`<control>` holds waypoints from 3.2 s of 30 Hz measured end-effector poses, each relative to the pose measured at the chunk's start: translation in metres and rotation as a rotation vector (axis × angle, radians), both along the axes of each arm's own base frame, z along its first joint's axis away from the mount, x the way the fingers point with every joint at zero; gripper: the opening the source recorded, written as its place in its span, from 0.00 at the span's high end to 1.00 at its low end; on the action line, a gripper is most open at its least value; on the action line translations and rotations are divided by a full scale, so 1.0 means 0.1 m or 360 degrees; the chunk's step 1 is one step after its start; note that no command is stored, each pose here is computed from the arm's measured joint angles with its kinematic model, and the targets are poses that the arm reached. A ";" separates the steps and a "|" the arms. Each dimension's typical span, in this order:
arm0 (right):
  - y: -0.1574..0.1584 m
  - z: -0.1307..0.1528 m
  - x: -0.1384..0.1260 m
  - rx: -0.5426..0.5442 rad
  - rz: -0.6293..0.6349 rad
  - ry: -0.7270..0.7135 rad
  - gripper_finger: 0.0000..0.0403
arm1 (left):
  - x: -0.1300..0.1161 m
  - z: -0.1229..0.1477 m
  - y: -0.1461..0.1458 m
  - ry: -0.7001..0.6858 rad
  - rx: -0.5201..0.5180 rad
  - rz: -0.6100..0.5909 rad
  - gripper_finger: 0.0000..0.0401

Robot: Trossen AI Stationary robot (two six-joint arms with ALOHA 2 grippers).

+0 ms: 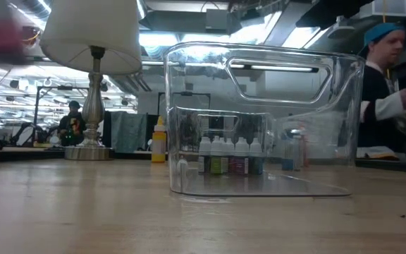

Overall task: Pick & Place food coloring
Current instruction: Put the large pink food coloring bottle into the transparent container, then put the large yellow coloring bottle into the transparent container

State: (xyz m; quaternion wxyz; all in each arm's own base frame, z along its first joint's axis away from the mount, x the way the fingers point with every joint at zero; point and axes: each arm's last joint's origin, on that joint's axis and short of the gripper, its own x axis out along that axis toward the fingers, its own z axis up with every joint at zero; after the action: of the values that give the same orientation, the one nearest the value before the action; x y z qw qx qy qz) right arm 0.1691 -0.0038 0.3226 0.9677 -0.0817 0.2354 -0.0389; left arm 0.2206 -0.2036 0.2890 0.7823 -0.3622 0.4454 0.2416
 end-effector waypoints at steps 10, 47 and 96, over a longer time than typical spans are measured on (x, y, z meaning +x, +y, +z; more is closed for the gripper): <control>0.00 0.00 0.00 0.0000 0.0000 0.0000 0.71 | 0.38 0.69 0.63 -0.0124 0.0174 -0.0310 0.64; 0.00 -0.04 -0.02 0.0004 -0.0002 0.0077 0.71 | 1.76 0.20 0.92 0.0168 0.0316 -0.1308 0.64; 0.00 -0.06 -0.03 -0.0018 0.0030 0.0121 0.71 | 1.51 0.98 1.44 0.0349 0.0627 -0.0929 0.47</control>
State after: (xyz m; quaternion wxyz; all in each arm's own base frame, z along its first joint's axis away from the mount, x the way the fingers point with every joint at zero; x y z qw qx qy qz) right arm 0.1657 -0.0035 0.3164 0.9579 -0.0910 0.2709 -0.0280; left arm 0.3713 -0.0592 0.3866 0.8207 -0.0342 0.5561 0.1268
